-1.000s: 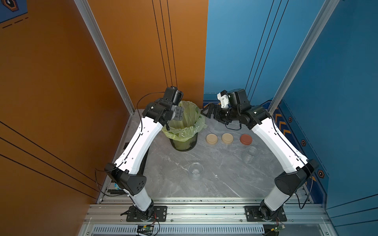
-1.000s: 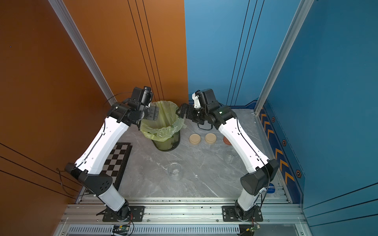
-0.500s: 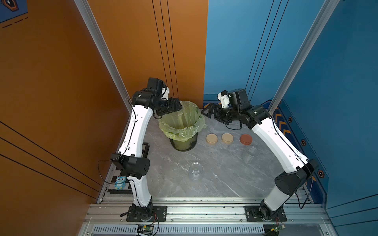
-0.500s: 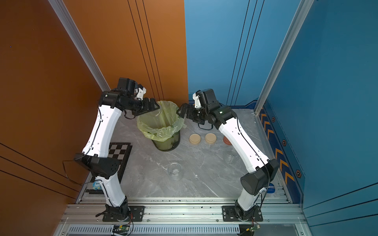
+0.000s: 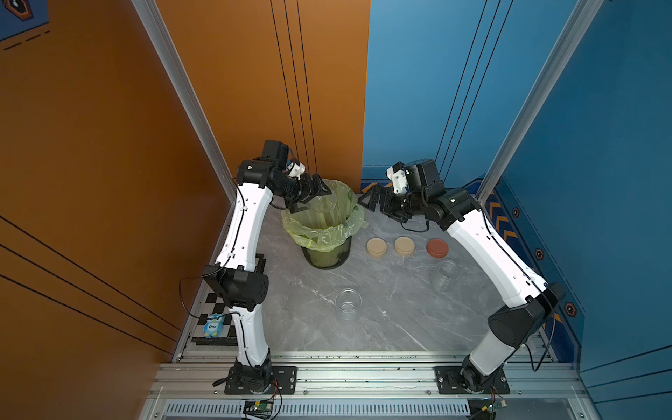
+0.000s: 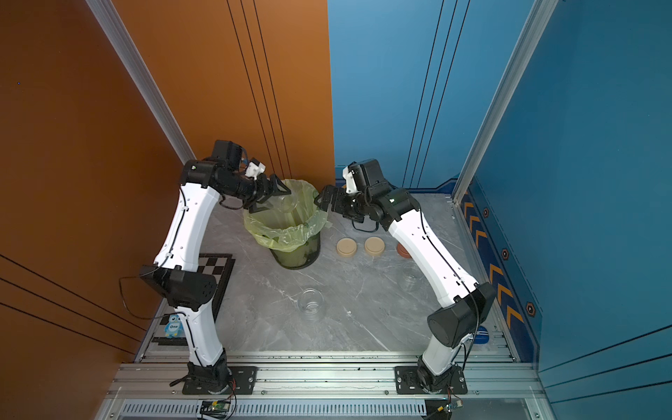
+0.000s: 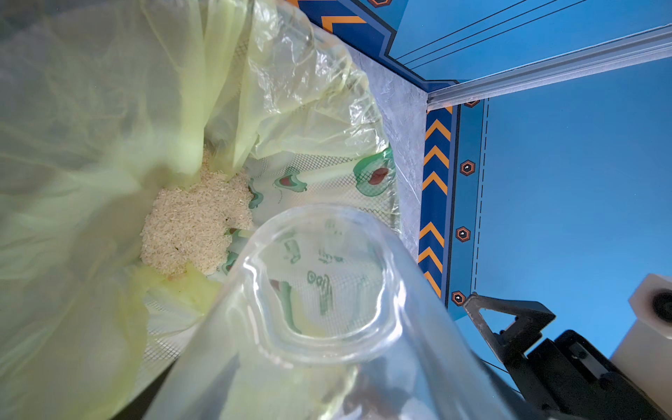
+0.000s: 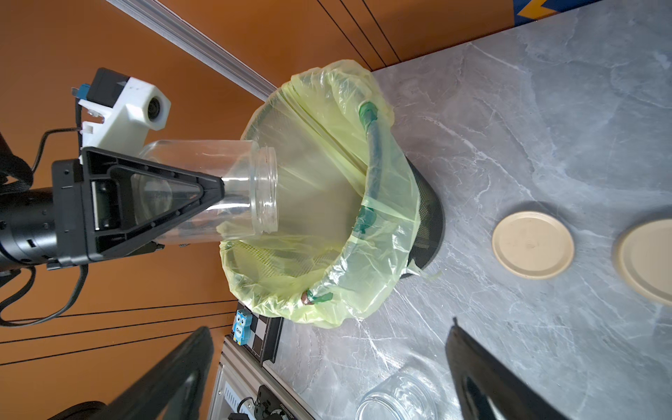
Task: Empty moldy rice from jars
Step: Pour the moldy rice from the jar into the trash bin, then place the jar at the center of the board.
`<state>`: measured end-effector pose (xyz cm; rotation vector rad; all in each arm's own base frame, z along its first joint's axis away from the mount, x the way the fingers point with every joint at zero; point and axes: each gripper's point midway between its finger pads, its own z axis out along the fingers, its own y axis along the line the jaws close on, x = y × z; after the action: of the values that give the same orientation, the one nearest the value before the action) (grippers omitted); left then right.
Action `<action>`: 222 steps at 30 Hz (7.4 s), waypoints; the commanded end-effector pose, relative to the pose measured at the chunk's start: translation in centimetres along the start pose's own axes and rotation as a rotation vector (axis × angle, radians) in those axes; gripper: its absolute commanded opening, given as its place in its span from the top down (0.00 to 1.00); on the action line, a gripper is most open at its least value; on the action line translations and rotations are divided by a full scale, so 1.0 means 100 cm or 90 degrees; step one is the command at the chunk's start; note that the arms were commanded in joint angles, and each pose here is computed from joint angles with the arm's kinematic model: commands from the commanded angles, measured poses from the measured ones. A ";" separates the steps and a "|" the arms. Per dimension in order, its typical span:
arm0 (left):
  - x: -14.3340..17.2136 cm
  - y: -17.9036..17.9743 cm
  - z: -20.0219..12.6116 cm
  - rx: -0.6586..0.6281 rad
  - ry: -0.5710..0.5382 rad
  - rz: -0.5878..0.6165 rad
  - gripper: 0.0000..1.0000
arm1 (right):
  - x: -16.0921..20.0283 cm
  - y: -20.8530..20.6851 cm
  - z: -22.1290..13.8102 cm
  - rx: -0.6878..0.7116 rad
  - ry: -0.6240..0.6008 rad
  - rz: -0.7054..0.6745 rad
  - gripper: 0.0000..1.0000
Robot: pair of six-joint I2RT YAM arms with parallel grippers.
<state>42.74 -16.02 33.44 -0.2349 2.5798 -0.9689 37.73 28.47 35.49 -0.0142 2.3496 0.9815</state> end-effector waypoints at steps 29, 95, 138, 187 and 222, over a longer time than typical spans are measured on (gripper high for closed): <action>0.067 0.038 0.048 -0.309 0.146 0.216 1.00 | 0.002 -0.003 -0.008 -0.003 -0.009 -0.002 0.00; 0.057 -0.010 -0.025 -0.278 -0.004 0.270 1.00 | 0.006 0.004 -0.006 -0.016 -0.003 0.019 0.00; 0.029 -0.064 -0.085 0.178 -0.573 0.535 1.00 | -0.017 0.094 0.018 -0.144 -0.020 0.357 0.00; 0.061 -0.107 -0.086 0.272 -0.579 0.552 0.91 | 0.001 0.122 0.044 -0.194 -0.019 0.298 1.00; 0.081 -0.040 -0.111 0.146 -0.578 0.487 0.02 | -0.011 0.063 -0.007 -0.133 -0.102 0.050 1.00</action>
<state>31.16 -15.33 42.52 0.3104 1.4617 -0.6603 38.07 33.76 37.15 0.2205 2.2275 1.2431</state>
